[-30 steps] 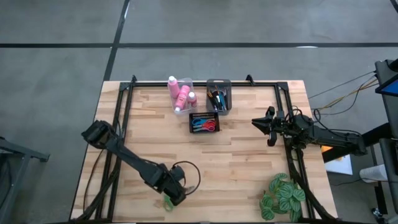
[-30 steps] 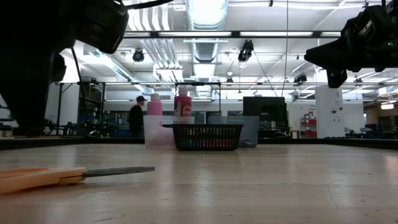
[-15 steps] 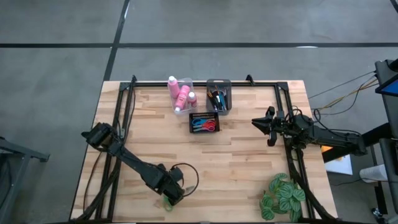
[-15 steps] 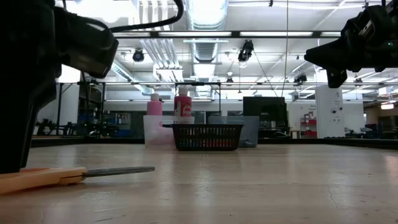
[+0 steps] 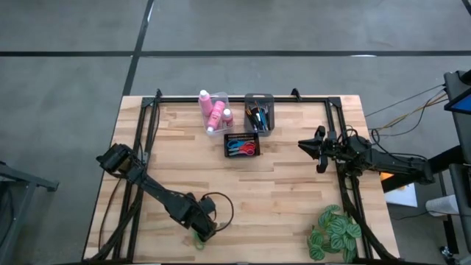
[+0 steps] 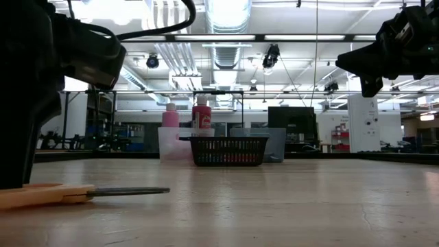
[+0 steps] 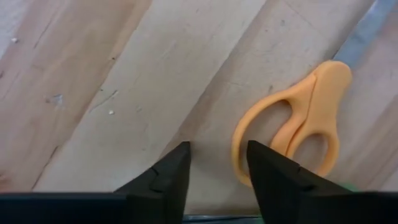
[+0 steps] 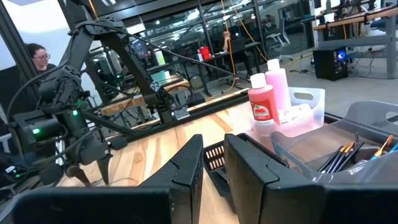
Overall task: Pick & Place Paint Supplies
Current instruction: Put the yellow scissors into the black bin
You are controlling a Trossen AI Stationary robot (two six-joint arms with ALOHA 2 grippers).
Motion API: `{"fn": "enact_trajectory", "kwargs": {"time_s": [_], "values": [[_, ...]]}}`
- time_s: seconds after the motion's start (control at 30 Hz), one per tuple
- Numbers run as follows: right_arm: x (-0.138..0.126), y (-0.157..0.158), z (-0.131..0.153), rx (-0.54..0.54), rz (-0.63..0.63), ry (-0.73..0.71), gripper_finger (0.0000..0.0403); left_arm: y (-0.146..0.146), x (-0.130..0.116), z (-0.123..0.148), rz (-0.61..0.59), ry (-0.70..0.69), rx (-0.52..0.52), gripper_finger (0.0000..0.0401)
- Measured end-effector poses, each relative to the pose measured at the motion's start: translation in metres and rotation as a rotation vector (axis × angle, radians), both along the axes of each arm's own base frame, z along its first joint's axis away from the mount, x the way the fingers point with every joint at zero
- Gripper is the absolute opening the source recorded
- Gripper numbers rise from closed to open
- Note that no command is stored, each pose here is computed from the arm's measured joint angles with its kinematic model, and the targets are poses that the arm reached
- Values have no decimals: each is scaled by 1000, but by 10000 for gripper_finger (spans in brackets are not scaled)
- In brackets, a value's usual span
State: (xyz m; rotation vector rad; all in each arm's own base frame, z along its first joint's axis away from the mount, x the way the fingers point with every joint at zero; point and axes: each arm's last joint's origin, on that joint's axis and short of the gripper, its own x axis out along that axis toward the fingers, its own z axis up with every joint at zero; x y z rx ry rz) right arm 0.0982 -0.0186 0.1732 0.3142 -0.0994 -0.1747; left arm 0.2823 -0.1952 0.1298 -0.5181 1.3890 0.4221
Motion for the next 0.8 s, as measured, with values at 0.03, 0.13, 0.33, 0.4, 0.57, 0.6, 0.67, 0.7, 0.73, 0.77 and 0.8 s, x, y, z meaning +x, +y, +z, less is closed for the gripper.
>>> {"fn": "enact_trajectory", "kwargs": {"time_s": [0.03, 0.13, 0.33, 0.4, 0.57, 0.6, 0.67, 0.7, 0.73, 0.77, 0.8], "values": [[0, 0, 0, 0, 0, 0, 65, 0, 0, 0, -2, 3, 3, 150], [0, 0, 0, 0, 0, 0, 65, 1, -1, -1, -2, 11, 9, 108], [0, 0, 0, 0, 0, 0, 65, 0, 0, -1, 20, 3, -2, 32], [0, 0, 0, 0, 0, 0, 65, 0, 0, -1, 21, 1, -4, 13], [0, 0, 0, 0, 0, 0, 65, 0, 0, -1, 20, 2, -6, 8], [0, 0, 0, 0, 0, 0, 65, 0, 0, -1, 20, 2, -6, 9], [0, 0, 0, 0, 0, 0, 65, 0, 0, -1, 20, 2, -6, 9], [0, 0, 0, 0, 0, 0, 65, 0, 0, -1, 20, 2, -6, 9], [0, 0, 0, 0, 0, 0, 65, 0, 0, -1, 21, 1, -6, 9], [0, 0, 0, 0, 0, 0, 65, 0, 0, -1, 21, 1, -7, 9], [0, 0, 0, 0, 0, 0, 65, 0, 0, 0, 22, 0, -8, 9]]}}
